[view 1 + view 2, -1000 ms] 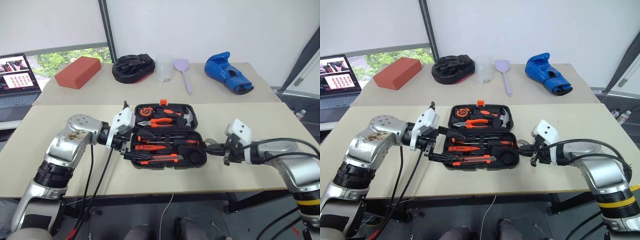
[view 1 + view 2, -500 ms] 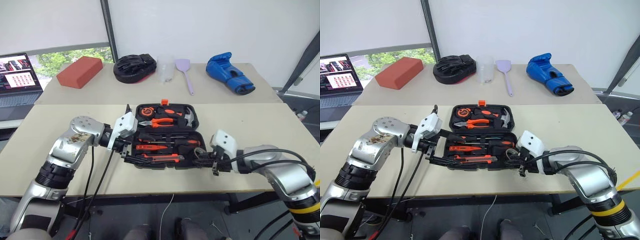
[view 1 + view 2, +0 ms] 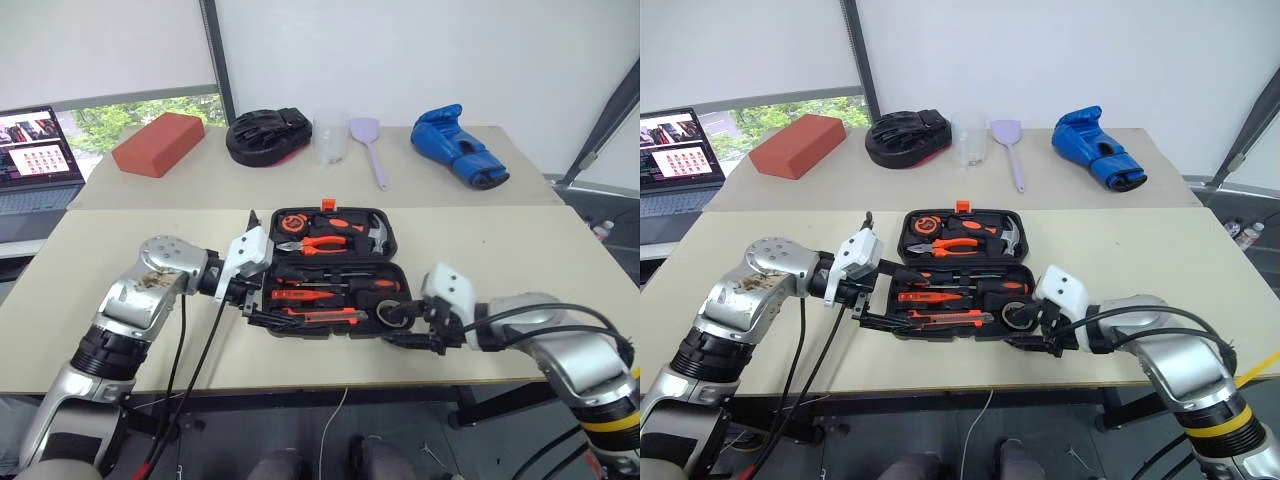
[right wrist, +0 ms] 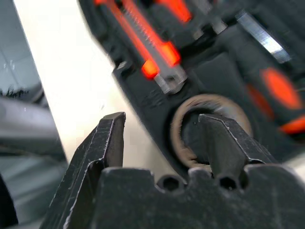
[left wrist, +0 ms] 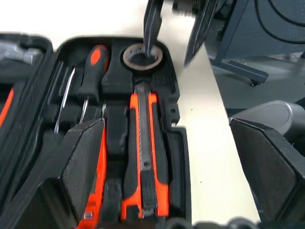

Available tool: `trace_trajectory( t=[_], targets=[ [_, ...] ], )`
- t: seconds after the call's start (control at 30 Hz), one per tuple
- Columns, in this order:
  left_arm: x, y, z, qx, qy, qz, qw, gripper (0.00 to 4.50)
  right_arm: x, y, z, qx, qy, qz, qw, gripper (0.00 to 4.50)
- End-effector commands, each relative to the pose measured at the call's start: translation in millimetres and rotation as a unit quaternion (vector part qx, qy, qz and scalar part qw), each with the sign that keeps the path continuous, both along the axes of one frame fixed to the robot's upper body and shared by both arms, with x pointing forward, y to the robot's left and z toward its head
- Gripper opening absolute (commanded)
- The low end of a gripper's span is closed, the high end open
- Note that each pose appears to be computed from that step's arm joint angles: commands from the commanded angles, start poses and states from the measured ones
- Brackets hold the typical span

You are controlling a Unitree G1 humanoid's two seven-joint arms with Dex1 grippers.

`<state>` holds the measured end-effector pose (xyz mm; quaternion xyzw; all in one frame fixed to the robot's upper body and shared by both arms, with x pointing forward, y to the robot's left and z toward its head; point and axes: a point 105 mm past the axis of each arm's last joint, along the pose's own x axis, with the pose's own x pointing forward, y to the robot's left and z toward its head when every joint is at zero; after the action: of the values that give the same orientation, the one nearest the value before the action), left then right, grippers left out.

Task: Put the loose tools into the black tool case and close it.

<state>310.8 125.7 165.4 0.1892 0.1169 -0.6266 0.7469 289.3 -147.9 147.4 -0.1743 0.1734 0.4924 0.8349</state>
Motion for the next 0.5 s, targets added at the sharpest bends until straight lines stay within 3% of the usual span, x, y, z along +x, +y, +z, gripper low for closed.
trace_trajectory(
  t=[0.03, 0.2, 0.37, 0.5],
  targets=[
    [15, 41, 0, 0.002, -0.018, 0.096, 0.995, 3.75, 17, -25, 26, 0.027, -0.032, -0.047, 0.998, 1.47],
    [26, 73, -24, 0.047, -0.019, 0.159, 0.986, 1.95, 47, -53, 15, -0.014, -0.053, -0.089, 0.995, 0.00],
    [34, 67, -48, 0.076, -0.023, 0.159, 0.984, 0.22, 69, -54, -11, -0.073, -0.069, -0.074, 0.992, 0.00],
    [38, 48, -51, 0.064, -0.027, 0.143, 0.987, 0.10, 76, -40, -20, -0.088, -0.071, -0.037, 0.993, 0.00]
  ],
)
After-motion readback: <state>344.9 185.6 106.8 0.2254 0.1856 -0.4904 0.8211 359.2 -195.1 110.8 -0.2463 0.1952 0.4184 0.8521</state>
